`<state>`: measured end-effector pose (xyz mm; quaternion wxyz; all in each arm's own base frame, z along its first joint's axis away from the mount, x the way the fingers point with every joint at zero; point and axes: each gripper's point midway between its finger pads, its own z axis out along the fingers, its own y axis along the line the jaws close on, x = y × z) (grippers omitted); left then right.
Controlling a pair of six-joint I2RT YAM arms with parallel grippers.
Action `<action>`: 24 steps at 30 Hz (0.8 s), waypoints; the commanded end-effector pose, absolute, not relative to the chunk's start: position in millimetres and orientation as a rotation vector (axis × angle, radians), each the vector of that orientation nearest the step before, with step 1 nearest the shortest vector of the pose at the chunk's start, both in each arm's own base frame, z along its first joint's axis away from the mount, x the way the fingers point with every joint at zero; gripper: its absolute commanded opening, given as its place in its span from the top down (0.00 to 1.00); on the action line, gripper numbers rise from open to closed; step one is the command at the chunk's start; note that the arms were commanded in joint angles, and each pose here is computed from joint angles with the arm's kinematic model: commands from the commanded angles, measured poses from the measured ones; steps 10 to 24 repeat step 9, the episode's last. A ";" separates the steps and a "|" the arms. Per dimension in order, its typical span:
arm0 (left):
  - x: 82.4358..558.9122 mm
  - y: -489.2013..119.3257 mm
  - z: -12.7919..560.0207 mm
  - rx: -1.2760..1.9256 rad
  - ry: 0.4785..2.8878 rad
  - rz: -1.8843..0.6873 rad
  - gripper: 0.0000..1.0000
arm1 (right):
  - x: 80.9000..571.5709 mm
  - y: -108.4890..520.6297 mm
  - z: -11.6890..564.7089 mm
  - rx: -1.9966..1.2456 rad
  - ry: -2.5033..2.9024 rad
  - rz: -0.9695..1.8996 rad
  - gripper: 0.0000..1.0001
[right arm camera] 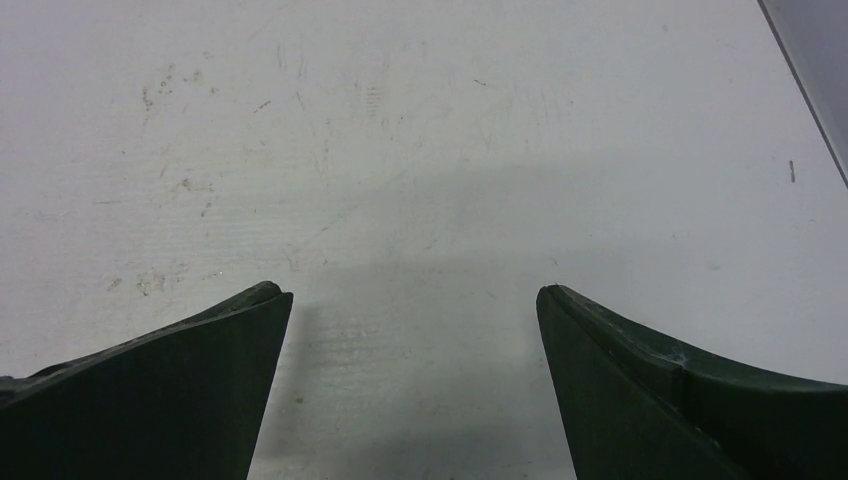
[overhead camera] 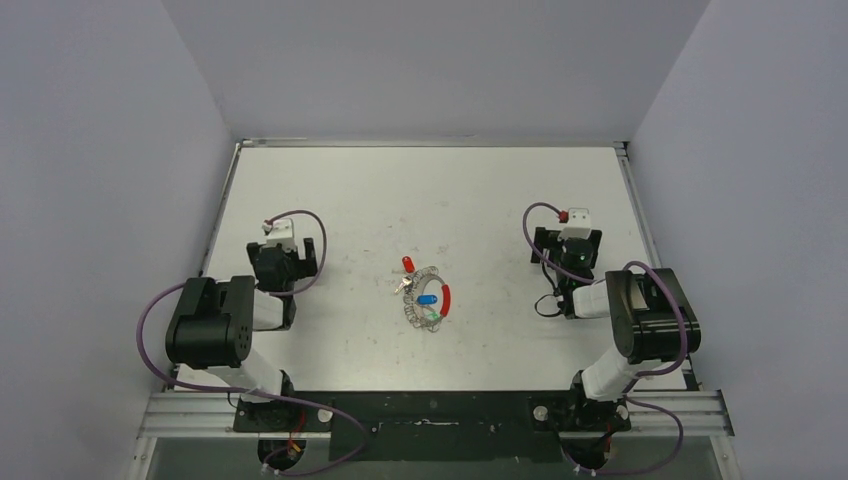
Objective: Put the keys on the keyring
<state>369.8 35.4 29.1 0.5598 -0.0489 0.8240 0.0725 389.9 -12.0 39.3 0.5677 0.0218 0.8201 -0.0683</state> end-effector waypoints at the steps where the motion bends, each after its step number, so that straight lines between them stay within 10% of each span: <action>1: 387.2 38.2 53.6 -0.131 1.850 0.174 0.03 | 397.1 -10.0 51.0 0.045 1.889 -0.161 0.00; 24: 388.4 40.1 53.6 -0.130 1.852 0.166 0.03 | 397.2 -10.3 51.1 0.045 1.888 -0.162 0.00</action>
